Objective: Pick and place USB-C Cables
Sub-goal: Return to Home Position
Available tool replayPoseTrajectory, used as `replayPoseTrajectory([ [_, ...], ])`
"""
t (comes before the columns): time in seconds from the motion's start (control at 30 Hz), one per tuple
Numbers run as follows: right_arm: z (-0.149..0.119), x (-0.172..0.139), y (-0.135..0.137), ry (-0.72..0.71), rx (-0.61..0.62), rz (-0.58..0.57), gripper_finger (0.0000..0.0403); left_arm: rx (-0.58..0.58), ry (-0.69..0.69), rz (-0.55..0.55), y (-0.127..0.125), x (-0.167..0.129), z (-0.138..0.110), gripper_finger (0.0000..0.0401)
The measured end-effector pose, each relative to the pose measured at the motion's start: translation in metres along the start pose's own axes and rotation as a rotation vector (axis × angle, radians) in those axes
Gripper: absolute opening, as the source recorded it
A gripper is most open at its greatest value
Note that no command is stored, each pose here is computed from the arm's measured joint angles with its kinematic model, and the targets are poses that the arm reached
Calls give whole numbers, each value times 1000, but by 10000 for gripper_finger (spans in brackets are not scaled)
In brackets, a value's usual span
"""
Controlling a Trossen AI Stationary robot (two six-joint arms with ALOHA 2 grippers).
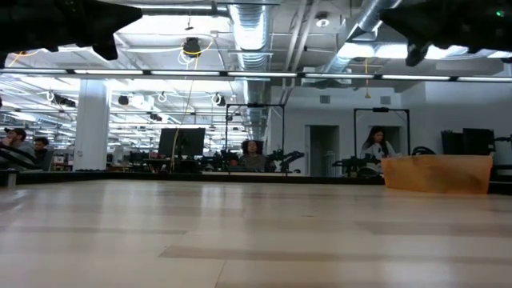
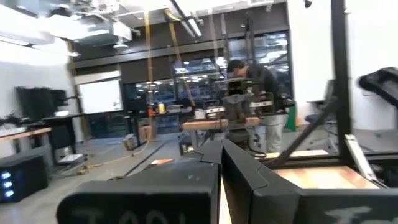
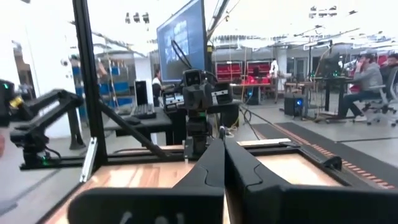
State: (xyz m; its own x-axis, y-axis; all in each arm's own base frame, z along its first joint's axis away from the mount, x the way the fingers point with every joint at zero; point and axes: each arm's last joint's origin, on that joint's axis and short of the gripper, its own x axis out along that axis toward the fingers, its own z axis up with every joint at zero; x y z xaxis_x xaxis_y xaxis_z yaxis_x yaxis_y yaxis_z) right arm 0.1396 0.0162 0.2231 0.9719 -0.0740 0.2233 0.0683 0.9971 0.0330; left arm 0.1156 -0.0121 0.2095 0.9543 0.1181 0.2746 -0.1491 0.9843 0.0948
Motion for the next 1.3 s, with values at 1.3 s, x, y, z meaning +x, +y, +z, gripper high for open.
replayPoseTrajectory([
  [1.3, -24, -49, -12, 0, 5, 86, 16, 4, 51, -88, 3, -26, -16, 0],
])
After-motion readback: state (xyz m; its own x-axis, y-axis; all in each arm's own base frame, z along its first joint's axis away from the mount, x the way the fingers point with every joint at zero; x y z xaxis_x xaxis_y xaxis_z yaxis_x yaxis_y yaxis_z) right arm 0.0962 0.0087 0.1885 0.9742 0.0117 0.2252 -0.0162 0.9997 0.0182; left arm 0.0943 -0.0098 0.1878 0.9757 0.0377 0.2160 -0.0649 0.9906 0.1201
